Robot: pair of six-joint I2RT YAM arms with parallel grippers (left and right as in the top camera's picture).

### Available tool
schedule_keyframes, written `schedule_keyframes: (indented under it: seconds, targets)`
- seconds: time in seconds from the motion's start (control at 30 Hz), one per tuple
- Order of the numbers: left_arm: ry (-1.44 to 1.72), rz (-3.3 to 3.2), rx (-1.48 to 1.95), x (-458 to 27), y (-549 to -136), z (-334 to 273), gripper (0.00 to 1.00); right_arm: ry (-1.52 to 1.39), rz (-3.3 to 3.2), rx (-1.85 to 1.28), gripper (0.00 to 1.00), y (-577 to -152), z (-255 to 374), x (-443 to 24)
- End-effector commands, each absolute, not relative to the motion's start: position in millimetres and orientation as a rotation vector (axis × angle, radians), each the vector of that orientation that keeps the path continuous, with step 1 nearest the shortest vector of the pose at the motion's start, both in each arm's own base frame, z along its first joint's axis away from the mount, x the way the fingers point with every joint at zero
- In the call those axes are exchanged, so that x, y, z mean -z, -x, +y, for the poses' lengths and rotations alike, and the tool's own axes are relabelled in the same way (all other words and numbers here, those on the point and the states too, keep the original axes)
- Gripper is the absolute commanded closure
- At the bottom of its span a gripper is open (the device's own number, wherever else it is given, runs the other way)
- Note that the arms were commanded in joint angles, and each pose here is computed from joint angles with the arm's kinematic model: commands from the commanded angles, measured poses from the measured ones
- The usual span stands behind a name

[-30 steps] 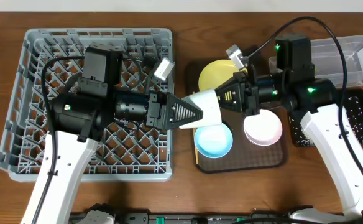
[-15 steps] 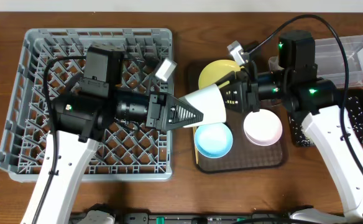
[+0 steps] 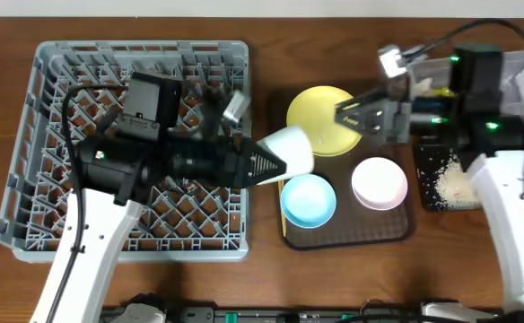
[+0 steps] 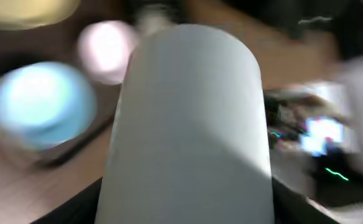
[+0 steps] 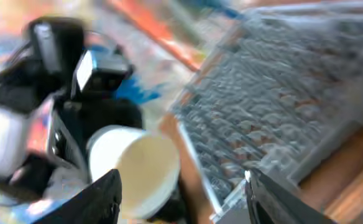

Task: Sort waste into correct bins and load items into the dishwasher
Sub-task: 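Place the white cup upside down in the dish rack with the left gripper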

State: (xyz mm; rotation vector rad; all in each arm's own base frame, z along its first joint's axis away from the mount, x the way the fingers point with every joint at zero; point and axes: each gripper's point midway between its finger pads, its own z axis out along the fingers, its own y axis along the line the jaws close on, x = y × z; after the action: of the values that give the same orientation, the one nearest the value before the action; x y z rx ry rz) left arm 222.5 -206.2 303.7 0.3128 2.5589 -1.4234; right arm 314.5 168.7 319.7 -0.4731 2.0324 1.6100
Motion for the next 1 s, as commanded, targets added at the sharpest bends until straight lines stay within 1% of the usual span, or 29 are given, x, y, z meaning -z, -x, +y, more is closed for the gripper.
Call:
schedule_keyframes:
  seconds: [0.0,0.1,0.2,0.4,0.57,0.7,0.97]
  targets:
    - [-0.135,2.739,0.827,-253,-245,-153,0.41,0.245,2.218,-1.268,0.37,-331,133,-293]
    - [0.019,2.865,0.484,-229,-237,-111,0.42,0.019,2.465,-0.867,0.38,-327,92,-248]
    - [0.133,2.952,0.277,-218,-221,-84,0.42,0.043,2.555,-0.71,0.39,-309,81,-235]
    - [0.314,3.106,0.182,-196,-188,-72,0.44,0.067,2.604,-0.712,0.39,-290,82,-233]
    - [0.439,3.176,0.108,-152,-176,-66,0.44,0.068,2.612,-0.714,0.39,-288,83,-232]
    - [0.445,3.192,0.178,-125,-176,-74,0.44,0.068,2.613,-0.714,0.38,-288,83,-232]
    - [0.442,3.178,0.187,-120,-179,-75,0.44,0.065,2.62,-0.716,0.38,-287,82,-231]
